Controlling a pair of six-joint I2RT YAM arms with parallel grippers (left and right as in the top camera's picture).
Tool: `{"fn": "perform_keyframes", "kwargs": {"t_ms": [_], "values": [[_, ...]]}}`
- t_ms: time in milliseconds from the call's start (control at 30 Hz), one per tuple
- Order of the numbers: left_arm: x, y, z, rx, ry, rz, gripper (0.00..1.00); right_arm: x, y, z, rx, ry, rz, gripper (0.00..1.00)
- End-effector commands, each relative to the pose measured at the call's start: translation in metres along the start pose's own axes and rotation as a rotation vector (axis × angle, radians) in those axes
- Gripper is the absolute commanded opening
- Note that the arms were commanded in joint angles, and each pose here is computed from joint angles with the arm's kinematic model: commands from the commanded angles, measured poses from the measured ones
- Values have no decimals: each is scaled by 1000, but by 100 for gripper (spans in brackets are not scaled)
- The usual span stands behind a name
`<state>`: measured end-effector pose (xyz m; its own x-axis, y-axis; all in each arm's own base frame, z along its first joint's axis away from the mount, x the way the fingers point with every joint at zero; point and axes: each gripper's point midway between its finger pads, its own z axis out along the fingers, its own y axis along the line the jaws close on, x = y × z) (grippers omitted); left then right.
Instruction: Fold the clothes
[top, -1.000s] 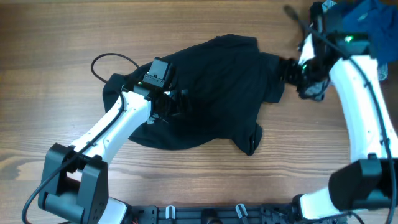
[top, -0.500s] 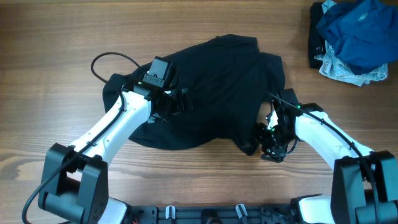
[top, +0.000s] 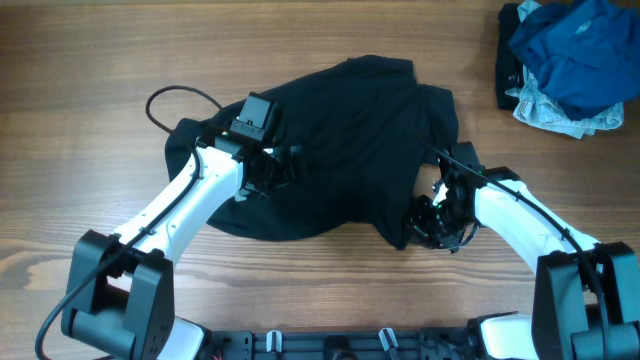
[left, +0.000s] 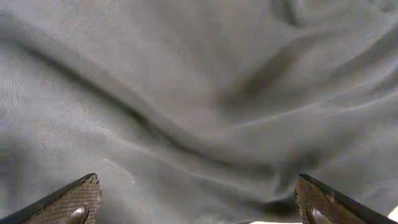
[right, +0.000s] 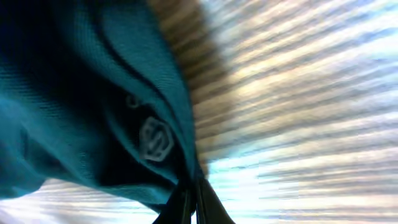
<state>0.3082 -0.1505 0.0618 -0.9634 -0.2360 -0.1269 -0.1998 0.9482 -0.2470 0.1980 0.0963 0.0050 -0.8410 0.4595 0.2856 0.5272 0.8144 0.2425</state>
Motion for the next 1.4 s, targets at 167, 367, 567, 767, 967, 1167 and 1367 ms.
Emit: {"fn": "perform_keyframes", "kwargs": {"t_ms": [167, 367, 567, 767, 967, 1167, 1367], "values": [[-1, 9, 1, -44, -5, 0, 100, -43, -19, -98, 140, -301, 97, 4], [-1, 12, 1, -59, -9, 0, 100, -30, -9, -101, 39, -214, -17, 41], [-1, 11, 0, -58, -10, 0, 100, -4, -8, -40, -52, -92, -64, 63], [-1, 12, 1, -59, -9, -1, 100, -8, -4, -8, -23, -47, -57, 59], [0, 12, 0, -60, -7, 0, 100, -9, -15, 12, 35, 5, -10, 28], [3, 14, 0, -70, 6, -2, 100, -19, -16, -6, 103, -41, 16, 4], [4, 22, 0, -106, 9, -6, 100, -55, -31, -105, 372, -302, 85, 4]]}}
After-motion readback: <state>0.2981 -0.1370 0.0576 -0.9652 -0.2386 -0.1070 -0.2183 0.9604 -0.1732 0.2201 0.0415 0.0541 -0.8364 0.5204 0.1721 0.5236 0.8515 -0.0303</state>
